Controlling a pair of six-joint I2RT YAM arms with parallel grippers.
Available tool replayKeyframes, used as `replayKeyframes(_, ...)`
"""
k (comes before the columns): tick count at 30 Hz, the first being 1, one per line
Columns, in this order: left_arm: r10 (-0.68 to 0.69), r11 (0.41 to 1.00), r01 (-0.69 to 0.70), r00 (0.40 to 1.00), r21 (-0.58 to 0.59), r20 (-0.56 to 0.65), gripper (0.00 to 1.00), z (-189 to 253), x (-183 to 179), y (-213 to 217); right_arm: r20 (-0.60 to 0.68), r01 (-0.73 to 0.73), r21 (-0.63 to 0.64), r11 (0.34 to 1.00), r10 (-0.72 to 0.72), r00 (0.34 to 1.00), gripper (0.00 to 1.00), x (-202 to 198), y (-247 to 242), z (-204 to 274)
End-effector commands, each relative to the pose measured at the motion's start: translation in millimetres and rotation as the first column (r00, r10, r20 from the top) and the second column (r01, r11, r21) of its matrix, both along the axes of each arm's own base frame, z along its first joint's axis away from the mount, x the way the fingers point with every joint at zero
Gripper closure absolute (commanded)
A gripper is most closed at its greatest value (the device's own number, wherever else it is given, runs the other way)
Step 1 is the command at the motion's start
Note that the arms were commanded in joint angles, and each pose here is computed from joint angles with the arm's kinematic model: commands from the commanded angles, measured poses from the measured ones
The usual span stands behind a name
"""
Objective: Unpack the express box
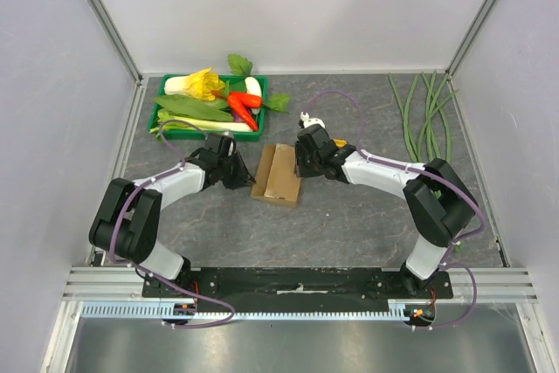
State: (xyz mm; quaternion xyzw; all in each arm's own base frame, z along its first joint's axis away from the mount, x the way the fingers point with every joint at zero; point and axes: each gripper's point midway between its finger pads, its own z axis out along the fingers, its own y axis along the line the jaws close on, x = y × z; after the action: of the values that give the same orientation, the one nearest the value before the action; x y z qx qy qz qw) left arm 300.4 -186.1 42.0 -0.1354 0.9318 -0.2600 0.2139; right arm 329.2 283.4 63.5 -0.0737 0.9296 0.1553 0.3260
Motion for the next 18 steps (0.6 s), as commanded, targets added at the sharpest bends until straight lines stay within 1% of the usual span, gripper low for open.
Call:
replayKeyframes(1,0.039,0.976,-0.007,0.989,0.217,-0.146,0.76,-43,-35,43,-0.057,0.021,-0.114,0.993,-0.027,0.998,0.63,-7,-22,-23)
replayKeyframes(5,0.014,0.982,0.011,0.991,0.19,-0.131,0.76,-38,-33,37,-0.054,0.015,-0.107,0.994,-0.021,0.998,0.63,-6,-20,-20)
replayKeyframes(7,-0.01,0.988,0.026,0.995,0.153,-0.104,0.73,-32,-28,30,-0.053,0.01,-0.104,0.995,-0.016,0.998,0.63,-6,-19,-19)
replayKeyframes(10,-0.02,0.992,0.029,0.997,0.123,-0.073,0.65,-22,-22,24,-0.044,0.008,-0.096,0.995,-0.012,0.999,0.63,-4,-17,-14)
replayKeyframes(11,-0.019,0.993,0.026,0.998,0.117,-0.06,0.61,-17,-20,23,-0.041,0.009,-0.095,0.995,-0.013,0.999,0.63,-4,-17,-13)
replayKeyframes(13,-0.022,0.994,0.025,0.999,0.105,-0.028,0.57,-10,-14,20,-0.039,0.01,-0.095,0.995,-0.014,0.999,0.63,-3,-17,-13)
replayKeyframes(14,-0.022,0.995,0.022,1.0,0.099,-0.007,0.51,-5,-11,20,-0.032,0.013,-0.091,0.996,-0.016,0.999,0.63,-2,-17,-10)
replayKeyframes(17,-0.028,0.995,0.025,0.999,0.091,0.028,0.45,0,-3,17,-0.031,0.003,-0.092,0.996,-0.006,0.999,0.62,-3,-16,-9)
replayKeyframes(18,-0.029,0.996,0.026,0.999,0.09,0.029,0.44,-1,0,16,-0.033,0.0,-0.095,0.995,-0.003,0.999,0.61,-3,-17,-10)
